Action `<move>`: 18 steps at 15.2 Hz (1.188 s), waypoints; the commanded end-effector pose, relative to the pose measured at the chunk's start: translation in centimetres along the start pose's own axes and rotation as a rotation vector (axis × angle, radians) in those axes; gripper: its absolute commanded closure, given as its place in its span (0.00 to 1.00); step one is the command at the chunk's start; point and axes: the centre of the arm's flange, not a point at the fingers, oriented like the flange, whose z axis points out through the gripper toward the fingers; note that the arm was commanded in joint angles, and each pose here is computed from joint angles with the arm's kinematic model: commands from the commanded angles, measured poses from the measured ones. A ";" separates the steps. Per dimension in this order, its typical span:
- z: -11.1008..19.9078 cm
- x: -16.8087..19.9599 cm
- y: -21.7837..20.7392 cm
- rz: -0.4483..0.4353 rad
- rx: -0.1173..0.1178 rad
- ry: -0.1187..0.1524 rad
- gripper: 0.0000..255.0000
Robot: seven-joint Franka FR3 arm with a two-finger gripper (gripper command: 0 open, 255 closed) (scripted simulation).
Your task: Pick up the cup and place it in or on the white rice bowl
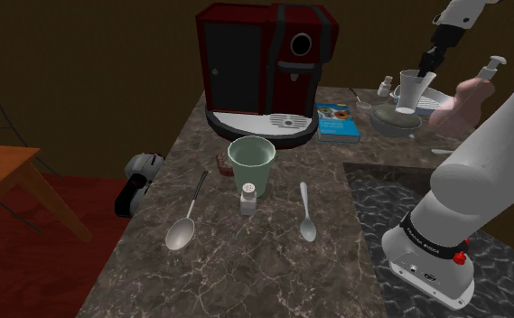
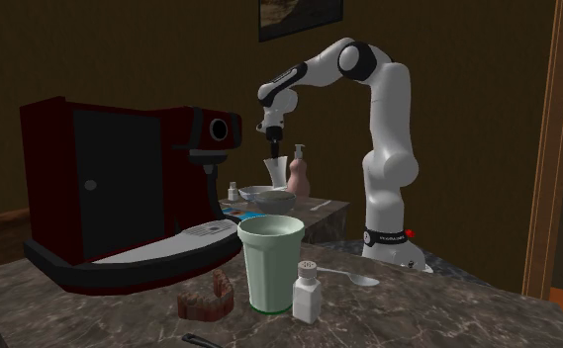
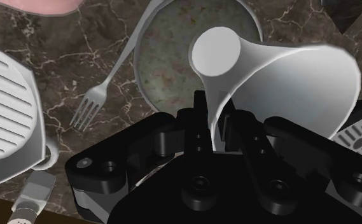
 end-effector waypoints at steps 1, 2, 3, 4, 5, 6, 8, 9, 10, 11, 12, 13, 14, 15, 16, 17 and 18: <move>0.0 0.0 0.0 0.000 0.000 0.000 1.00; 0.0 0.0 0.0 0.000 0.000 0.000 0.00; 0.0 0.0 0.0 0.000 0.000 0.000 0.00; 0.0 0.0 0.0 0.000 0.000 0.000 0.00; 0.0 0.0 0.0 0.000 0.000 0.000 0.00; 0.0 0.0 0.0 0.000 0.000 0.000 0.00; -1.3 0.0 0.0 0.000 0.000 0.000 0.00; -2.6 0.0 0.0 0.000 0.000 0.000 0.00; -4.0 0.0 0.0 0.000 0.000 0.000 0.00; -5.0 0.0 0.0 0.000 0.000 0.000 0.00; -5.0 0.0 0.0 0.000 0.000 0.000 0.00; -5.0 0.0 0.0 0.000 0.000 0.000 0.00; -5.0 0.0 0.0 0.000 0.000 0.000 0.00; -5.0 0.0 0.0 0.000 0.000 0.000 0.00; -5.0 0.0 0.0 0.000 0.000 0.000 0.00; -5.0 0.0 0.0 0.000 0.000 0.000 0.00; -5.0 0.0 0.0 0.000 0.000 0.000 0.00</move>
